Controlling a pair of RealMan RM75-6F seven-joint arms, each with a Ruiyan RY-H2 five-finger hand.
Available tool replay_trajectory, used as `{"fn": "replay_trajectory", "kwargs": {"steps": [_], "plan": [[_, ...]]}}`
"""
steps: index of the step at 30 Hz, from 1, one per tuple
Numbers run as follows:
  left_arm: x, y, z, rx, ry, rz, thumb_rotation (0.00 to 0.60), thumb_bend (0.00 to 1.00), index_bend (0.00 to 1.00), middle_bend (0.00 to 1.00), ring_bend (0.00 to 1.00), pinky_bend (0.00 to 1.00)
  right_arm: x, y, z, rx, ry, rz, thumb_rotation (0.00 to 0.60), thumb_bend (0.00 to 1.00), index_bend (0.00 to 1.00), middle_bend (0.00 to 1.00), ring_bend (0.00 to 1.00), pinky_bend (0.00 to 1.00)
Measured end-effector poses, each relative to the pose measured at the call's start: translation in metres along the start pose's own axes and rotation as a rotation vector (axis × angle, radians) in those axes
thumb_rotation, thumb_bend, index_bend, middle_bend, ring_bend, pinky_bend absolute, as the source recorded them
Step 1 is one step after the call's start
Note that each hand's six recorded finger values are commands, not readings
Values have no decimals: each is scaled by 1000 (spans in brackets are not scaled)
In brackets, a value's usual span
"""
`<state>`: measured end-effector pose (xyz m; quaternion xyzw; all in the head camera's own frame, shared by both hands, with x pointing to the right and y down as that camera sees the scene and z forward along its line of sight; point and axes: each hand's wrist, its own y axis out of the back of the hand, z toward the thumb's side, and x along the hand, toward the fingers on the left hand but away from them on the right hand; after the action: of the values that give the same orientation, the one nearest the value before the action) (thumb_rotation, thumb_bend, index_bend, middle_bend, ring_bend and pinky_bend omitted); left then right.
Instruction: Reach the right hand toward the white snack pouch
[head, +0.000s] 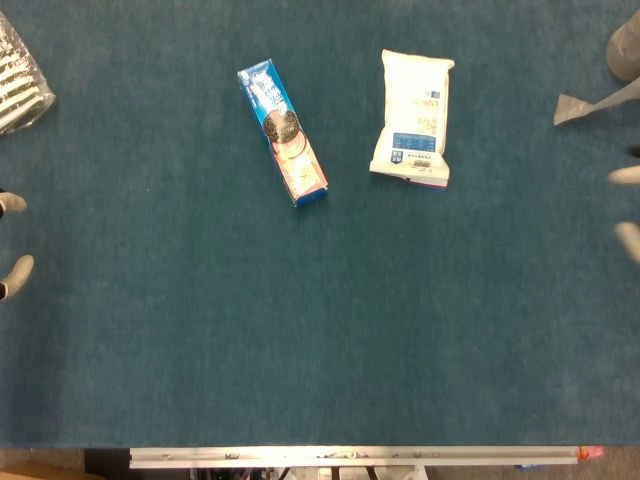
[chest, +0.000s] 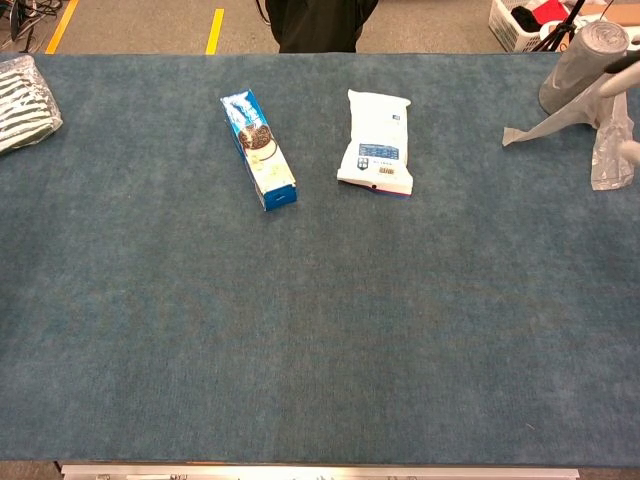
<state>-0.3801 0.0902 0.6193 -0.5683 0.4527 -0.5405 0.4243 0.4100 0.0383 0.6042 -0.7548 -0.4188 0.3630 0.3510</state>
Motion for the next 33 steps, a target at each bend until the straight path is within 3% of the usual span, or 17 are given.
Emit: {"fn": "replay_trajectory", "kwargs": {"steps": [2, 6, 19, 33], "plan": [[-2, 3, -2, 1, 10, 7, 600, 202, 368, 322, 224, 67, -19, -9, 15, -71, 71, 20, 600, 347, 693, 236, 26, 0], [-7, 6, -6, 5, 29, 13, 600, 202, 369, 322, 224, 67, -49, -29, 43, -206, 189, 48, 600, 347, 856, 236, 26, 0], [-14, 14, -16, 3, 68, 21, 600, 202, 394, 322, 224, 67, -103, -89, 107, -344, 445, 44, 600, 291, 941, 174, 0, 0], [-14, 15, -14, 0, 62, 16, 600, 202, 399, 322, 224, 67, -113, -113, 136, -452, 571, -13, 600, 292, 968, 166, 0, 0]]}}
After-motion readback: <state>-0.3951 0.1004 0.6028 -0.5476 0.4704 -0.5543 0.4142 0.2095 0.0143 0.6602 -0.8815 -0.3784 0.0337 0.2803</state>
